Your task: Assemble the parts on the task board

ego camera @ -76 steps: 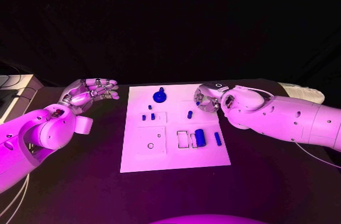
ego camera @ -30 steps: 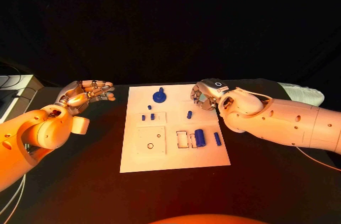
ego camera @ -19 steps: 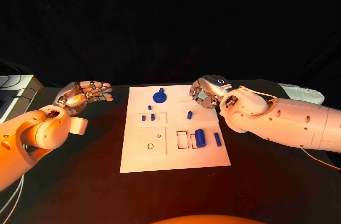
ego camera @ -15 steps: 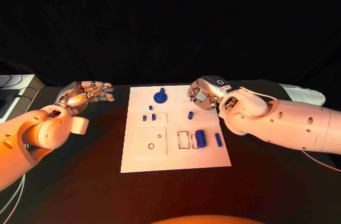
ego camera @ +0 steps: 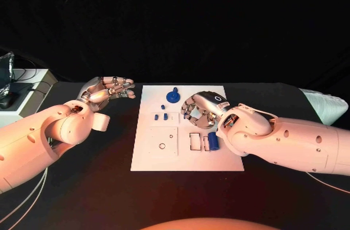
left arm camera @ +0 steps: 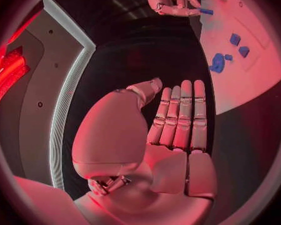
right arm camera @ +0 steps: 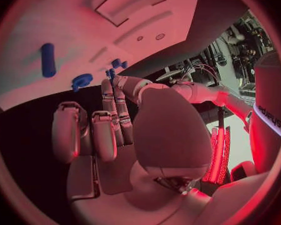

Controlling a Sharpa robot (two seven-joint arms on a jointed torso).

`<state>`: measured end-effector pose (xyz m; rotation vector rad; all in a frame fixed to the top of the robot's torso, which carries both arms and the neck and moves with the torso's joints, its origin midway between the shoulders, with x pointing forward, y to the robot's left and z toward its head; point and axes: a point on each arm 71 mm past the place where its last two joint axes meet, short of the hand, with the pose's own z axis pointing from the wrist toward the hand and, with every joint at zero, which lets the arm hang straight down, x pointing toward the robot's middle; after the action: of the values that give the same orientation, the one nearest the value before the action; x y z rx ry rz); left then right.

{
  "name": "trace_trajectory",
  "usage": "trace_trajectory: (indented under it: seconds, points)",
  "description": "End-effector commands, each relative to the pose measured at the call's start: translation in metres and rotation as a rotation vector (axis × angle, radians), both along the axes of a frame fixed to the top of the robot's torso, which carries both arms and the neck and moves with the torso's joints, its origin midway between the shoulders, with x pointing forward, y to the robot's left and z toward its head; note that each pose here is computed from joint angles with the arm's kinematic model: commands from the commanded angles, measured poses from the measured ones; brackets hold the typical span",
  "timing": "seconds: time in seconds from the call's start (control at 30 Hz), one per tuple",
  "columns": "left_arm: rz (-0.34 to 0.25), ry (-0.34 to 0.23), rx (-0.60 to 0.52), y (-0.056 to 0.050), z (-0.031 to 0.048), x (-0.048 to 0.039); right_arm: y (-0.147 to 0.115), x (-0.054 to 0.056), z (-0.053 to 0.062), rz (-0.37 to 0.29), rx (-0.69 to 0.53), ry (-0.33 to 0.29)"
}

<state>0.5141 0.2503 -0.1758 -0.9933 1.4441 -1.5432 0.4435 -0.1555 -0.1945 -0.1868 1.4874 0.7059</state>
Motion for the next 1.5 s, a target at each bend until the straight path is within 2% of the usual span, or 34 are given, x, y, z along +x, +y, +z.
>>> trace_trajectory:
  seconds: [0.03, 0.27, 0.47, 0.83, 1.2, 1.5]
  points:
    - [0.044, -0.020, -0.030, -0.003, 0.0033, 0.0000, 0.012, -0.008, -0.010, 0.060, -0.005, 0.002]
    - [0.055, -0.018, -0.048, -0.008, 0.0044, -0.0006, 0.029, -0.016, -0.029, 0.099, -0.020, 0.016]
    - [0.052, -0.016, -0.052, -0.010, 0.0047, -0.0011, 0.034, -0.017, -0.037, 0.099, -0.033, 0.014]
    - [0.047, -0.012, -0.048, -0.011, 0.0045, -0.0013, 0.039, -0.018, -0.040, 0.106, -0.046, 0.001]
    - [0.041, -0.010, -0.042, -0.011, 0.0040, -0.0013, 0.046, -0.021, -0.044, 0.126, -0.055, 0.014]
    - [0.041, -0.007, -0.040, -0.010, 0.0039, -0.0014, 0.045, -0.018, -0.048, 0.116, -0.070, 0.018]
